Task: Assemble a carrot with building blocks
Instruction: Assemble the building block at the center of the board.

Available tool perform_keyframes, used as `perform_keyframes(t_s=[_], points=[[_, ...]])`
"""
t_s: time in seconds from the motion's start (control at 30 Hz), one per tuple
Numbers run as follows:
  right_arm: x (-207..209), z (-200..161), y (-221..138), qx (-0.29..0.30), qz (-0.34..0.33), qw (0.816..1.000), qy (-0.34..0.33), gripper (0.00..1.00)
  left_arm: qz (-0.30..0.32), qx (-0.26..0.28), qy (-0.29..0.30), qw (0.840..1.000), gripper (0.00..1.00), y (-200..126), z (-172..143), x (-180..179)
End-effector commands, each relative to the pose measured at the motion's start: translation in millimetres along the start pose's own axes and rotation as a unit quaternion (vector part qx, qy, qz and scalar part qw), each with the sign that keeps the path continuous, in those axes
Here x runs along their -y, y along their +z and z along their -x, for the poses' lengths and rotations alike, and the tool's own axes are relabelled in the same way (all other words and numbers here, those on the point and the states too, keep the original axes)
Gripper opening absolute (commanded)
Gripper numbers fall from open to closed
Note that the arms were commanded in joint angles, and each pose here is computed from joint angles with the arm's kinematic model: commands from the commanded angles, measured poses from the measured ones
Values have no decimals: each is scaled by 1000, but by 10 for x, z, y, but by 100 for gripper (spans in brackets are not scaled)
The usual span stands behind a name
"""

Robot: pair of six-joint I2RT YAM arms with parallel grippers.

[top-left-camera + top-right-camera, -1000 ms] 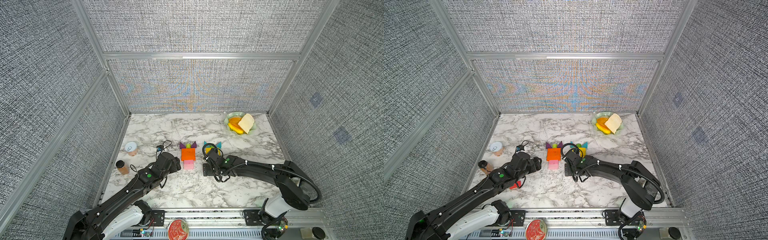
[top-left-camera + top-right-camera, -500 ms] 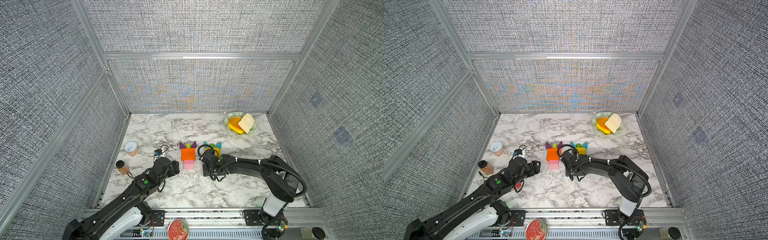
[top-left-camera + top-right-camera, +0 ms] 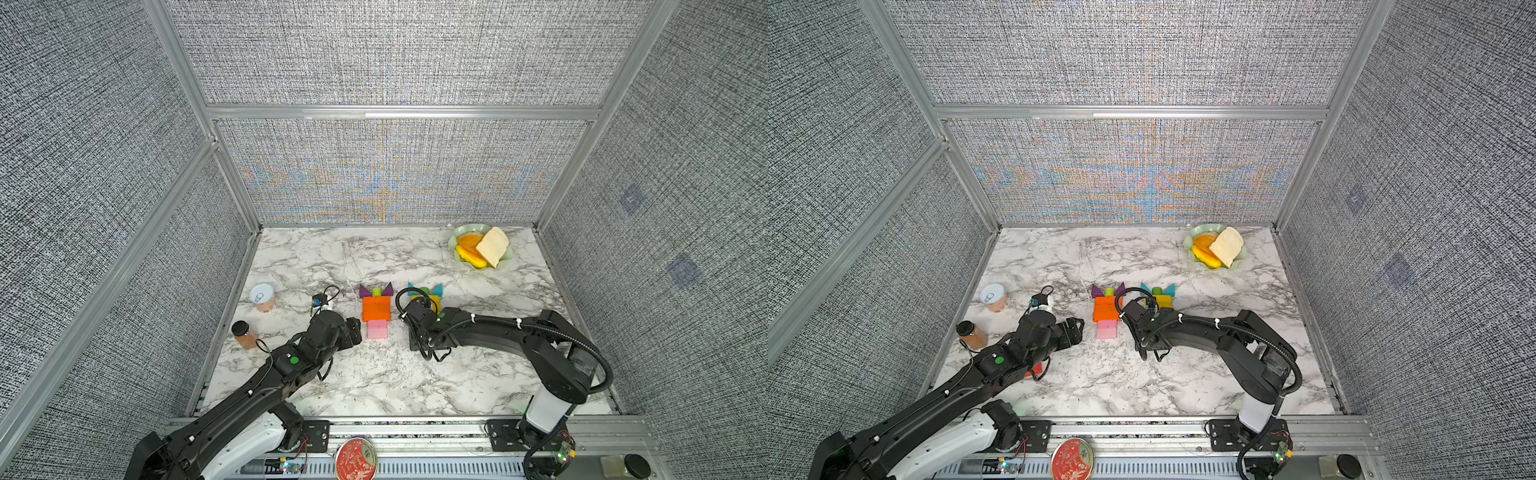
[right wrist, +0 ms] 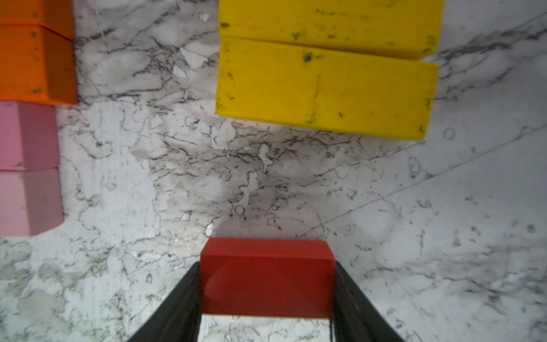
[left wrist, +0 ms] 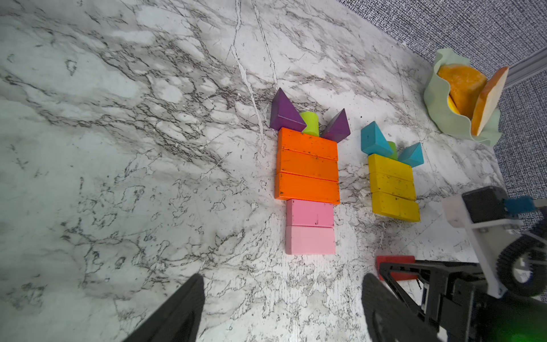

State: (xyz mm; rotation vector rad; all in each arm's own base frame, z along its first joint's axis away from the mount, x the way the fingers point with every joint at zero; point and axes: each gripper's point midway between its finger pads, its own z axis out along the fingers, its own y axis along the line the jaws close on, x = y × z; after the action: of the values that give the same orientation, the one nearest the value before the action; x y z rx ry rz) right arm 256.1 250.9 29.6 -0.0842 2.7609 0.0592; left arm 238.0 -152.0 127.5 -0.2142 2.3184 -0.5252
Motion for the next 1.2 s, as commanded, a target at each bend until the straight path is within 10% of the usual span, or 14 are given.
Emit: perform_keyframes(t_s=[0.0,0.7,1.17], points=[[117,112,-29,10,-18,1000,1,60,-10,5,6,1000,85,-8,32,48],[227,358,161,3,-24,1000,0,61,-14,5,6,1000,85,-40,35,51],[283,420,-160,25,-5,1000,6,82,-24,5,2,1000,85,-53,36,84]])
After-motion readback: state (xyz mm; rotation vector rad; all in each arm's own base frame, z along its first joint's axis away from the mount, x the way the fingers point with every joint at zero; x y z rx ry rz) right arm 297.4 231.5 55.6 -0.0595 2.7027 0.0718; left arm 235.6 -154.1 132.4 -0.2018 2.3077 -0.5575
